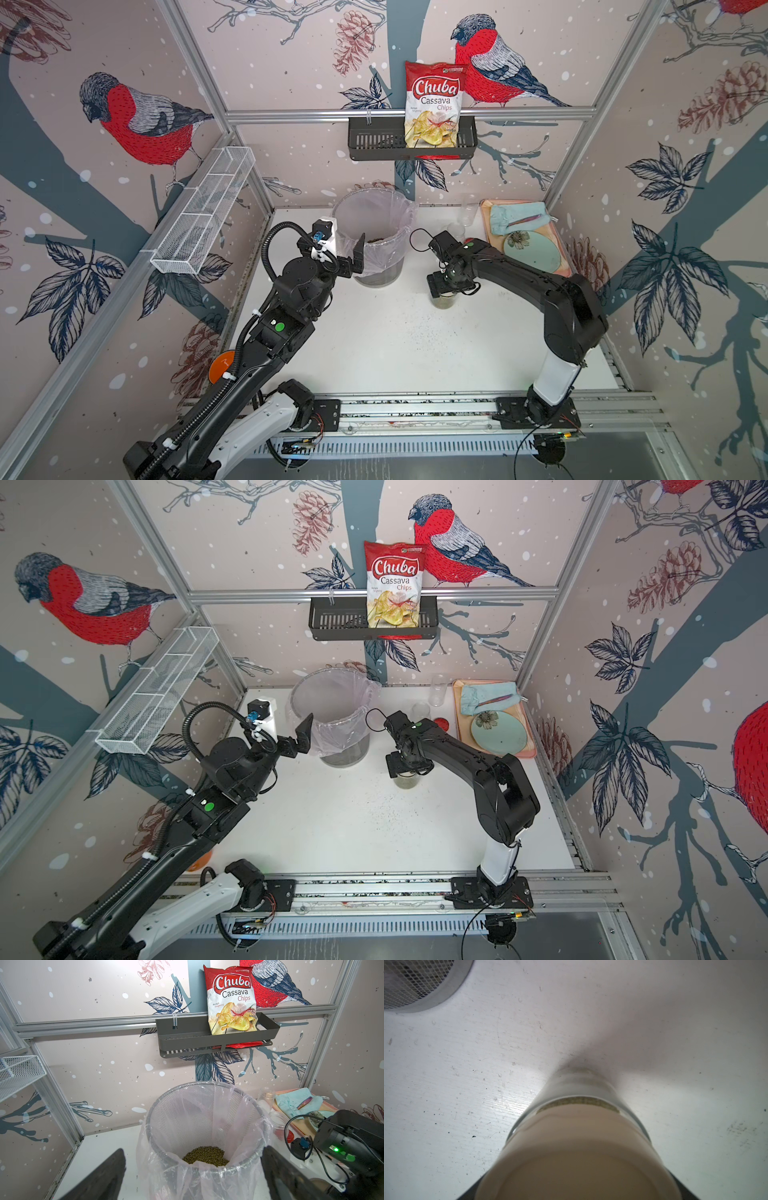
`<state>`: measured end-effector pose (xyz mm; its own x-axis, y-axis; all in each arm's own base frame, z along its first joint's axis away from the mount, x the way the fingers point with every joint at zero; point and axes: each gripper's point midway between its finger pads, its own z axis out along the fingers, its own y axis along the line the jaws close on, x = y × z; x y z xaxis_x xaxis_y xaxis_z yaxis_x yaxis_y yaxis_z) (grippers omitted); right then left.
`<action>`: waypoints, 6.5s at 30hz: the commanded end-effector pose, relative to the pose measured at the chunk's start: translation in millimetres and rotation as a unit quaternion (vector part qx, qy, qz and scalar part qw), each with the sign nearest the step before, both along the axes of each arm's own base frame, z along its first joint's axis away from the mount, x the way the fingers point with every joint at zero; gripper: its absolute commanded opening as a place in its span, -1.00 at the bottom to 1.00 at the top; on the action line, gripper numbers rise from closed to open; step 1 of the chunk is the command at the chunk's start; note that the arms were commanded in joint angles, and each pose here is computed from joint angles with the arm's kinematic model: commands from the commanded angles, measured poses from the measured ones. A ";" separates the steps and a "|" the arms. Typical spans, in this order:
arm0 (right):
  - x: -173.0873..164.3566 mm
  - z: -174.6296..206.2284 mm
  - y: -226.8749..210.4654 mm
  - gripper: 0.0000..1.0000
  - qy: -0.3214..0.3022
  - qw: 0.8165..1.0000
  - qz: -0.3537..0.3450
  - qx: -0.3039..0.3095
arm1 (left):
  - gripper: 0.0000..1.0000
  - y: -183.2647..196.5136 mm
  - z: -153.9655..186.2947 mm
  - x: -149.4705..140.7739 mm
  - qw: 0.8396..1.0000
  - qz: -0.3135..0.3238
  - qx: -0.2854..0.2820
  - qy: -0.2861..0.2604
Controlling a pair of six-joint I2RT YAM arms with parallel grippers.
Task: Empty moldy mung beans from jars
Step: Pick up the jar from the center of the board.
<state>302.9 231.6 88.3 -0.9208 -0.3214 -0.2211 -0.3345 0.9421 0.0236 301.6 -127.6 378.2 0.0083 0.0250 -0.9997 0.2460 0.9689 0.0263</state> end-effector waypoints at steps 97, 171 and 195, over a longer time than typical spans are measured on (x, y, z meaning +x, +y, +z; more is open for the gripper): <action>-16.6 159.4 -9.8 0.43 -0.082 0.975 -0.001 0.207 | 0.97 -192.4 -105.7 -84.2 0.927 -0.313 0.185 0.087; -74.4 228.6 71.6 0.32 -0.034 0.911 0.151 0.382 | 0.95 -179.6 -112.0 -71.0 0.906 -0.317 0.280 -0.005; -79.0 228.4 82.2 0.28 -0.033 0.904 0.151 0.398 | 0.95 -174.6 -77.5 -59.9 0.934 -0.297 0.197 -0.032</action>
